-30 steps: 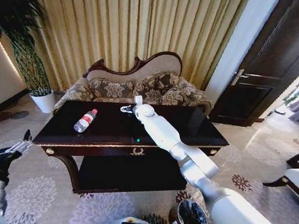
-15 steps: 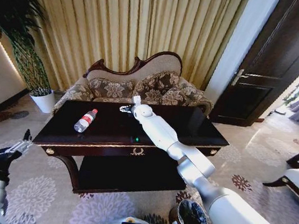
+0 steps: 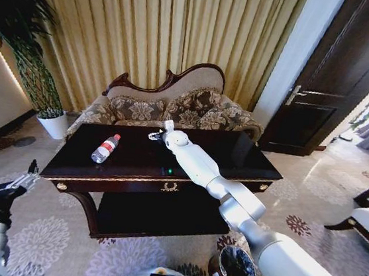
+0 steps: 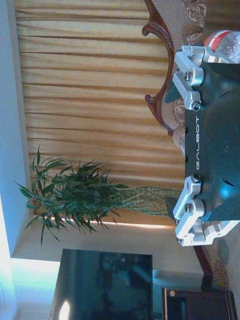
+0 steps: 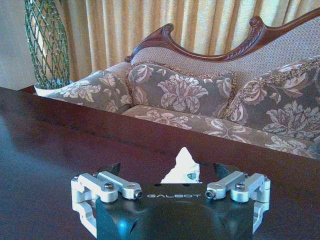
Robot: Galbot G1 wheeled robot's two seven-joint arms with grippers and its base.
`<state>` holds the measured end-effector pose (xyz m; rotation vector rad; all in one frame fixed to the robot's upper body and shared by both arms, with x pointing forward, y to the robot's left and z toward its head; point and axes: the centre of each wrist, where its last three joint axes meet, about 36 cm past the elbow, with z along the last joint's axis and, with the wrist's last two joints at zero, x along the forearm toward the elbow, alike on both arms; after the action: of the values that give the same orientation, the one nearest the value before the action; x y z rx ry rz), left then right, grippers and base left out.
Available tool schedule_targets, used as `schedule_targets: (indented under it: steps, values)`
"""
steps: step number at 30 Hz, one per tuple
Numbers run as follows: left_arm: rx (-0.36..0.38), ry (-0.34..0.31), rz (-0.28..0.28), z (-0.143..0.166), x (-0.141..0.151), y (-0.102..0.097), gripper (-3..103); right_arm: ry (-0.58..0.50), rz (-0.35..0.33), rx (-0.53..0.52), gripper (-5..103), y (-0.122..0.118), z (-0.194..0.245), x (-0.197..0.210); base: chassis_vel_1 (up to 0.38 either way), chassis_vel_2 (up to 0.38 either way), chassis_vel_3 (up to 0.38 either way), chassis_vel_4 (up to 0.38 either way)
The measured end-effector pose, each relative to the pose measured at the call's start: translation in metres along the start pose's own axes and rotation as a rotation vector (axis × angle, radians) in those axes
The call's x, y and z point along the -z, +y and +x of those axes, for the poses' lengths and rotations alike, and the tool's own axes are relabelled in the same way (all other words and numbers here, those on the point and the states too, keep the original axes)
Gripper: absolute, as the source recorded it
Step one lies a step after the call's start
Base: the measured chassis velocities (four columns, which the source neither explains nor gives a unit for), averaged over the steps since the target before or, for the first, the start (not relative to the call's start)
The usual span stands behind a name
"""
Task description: Move to the front of the table and place the trash on the table into the trash bin.
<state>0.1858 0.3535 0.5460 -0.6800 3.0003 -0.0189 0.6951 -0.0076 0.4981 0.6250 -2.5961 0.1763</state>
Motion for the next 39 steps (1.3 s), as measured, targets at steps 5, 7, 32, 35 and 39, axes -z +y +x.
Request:
schedule_targets:
  steps: [5, 7, 32, 35, 39]
  values:
    - [0.0, -0.001, 0.0, 0.0, 0.0, 0.0, 100, -0.002, -0.001, -0.007, 102, -0.003, -0.001, -0.002, 0.0, 0.0, 0.0, 0.0]
    - [-0.001, -0.001, 0.001, 0.0, 0.0, 0.0, 100, -0.005, -0.002, -0.009, 96, -0.004, -0.001, -0.003, 0.0, 0.0, 0.0, 0.0]
    - [-0.007, -0.013, 0.008, -0.003, 0.001, -0.002, 100, -0.076, -0.006, -0.004, 2, -0.02, 0.02, 0.002, 0.0, 0.0, 0.0, 0.0]
    - [-0.01, -0.016, 0.012, -0.004, 0.001, -0.002, 100, -0.127, -0.025, 0.014, 1, -0.026, 0.036, 0.024, 0.0, 0.0, 0.0, 0.0]
    - [-0.012, -0.021, 0.015, -0.005, 0.002, -0.002, 100, -0.197, -0.033, 0.018, 0, -0.043, 0.063, 0.048, 0.0, 0.0, 0.0, 0.0]
